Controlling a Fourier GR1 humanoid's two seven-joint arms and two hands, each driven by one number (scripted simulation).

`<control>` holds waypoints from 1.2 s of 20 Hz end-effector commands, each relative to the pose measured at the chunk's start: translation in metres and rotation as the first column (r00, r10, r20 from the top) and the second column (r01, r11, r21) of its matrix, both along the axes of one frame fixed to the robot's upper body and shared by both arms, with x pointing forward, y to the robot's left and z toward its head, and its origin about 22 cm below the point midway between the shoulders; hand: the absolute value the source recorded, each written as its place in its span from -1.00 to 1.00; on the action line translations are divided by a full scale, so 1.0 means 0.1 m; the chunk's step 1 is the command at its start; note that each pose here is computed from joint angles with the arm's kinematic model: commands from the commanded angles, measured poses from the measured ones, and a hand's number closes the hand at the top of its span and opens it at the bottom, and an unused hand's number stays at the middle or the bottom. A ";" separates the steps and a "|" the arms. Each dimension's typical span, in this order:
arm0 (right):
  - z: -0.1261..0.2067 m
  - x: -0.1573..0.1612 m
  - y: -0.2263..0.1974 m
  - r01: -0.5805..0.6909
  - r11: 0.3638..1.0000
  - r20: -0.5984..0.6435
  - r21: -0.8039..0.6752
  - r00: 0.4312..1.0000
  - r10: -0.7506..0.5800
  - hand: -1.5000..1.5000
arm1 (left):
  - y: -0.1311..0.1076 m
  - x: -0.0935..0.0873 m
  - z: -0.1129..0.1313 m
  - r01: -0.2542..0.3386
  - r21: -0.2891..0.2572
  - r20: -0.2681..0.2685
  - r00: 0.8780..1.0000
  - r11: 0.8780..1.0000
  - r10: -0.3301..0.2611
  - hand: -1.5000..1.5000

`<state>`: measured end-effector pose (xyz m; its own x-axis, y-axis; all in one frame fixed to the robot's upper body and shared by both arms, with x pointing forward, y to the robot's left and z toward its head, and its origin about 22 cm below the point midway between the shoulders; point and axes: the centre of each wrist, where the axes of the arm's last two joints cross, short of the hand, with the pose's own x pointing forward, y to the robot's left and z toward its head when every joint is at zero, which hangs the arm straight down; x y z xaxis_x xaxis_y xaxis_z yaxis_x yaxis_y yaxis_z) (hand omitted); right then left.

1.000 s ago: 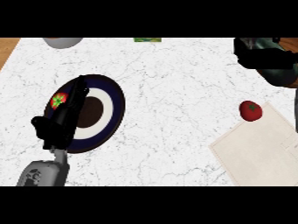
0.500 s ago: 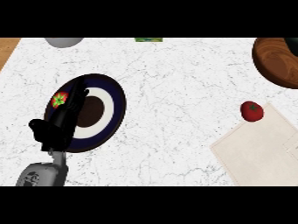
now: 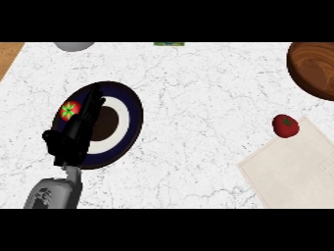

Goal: Pick the eggplant from the placemat and place it in the bowl

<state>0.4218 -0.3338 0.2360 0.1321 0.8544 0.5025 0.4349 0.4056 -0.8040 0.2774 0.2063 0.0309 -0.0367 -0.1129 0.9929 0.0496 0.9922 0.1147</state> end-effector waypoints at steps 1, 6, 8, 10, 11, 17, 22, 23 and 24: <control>-0.20 0.07 -0.34 0.053 0.998 -0.036 -0.024 0.998 -0.054 1.00 | 0.11 0.00 0.06 0.015 -0.004 0.003 1.000 1.000 -0.015 0.00; -0.65 0.01 -0.66 0.110 0.992 -0.056 -0.067 0.992 -0.114 1.00 | -0.01 0.06 0.06 0.024 0.004 -0.002 1.000 1.000 -0.024 0.00; -0.74 -0.02 -0.76 0.142 0.988 -0.039 -0.053 0.989 -0.145 1.00 | -0.09 0.11 0.15 0.023 0.003 0.030 0.999 1.000 -0.023 0.00; -0.70 -0.05 -0.88 0.139 0.989 -0.082 -0.047 0.986 -0.142 1.00 | -0.03 0.07 0.01 0.032 0.006 0.012 0.999 0.999 -0.032 0.00; -0.79 -0.12 -0.98 0.117 0.992 -0.110 -0.045 0.986 -0.122 1.00 | -0.12 0.00 0.01 0.012 0.006 0.016 1.000 1.000 -0.012 0.00; -0.93 -0.19 -1.10 0.118 0.981 -0.213 0.153 0.973 -0.084 -1.00 | -0.01 0.07 0.00 0.028 0.006 0.041 0.999 1.000 -0.029 0.00; -0.92 -0.32 -1.30 -0.028 0.967 -0.176 0.254 0.981 0.075 -1.00 | -0.14 0.07 0.15 0.038 -0.006 0.022 0.999 0.999 -0.038 0.00; -1.06 -0.31 -1.24 -0.030 0.962 -0.159 0.271 0.984 0.076 -1.00 | -0.05 0.06 0.09 0.031 -0.005 0.020 0.999 1.000 -0.031 0.00; -1.28 -0.30 -1.12 -0.052 0.960 -0.111 0.277 0.990 0.085 -1.00 | -0.01 0.07 0.08 0.047 -0.014 0.023 0.999 0.999 -0.046 0.00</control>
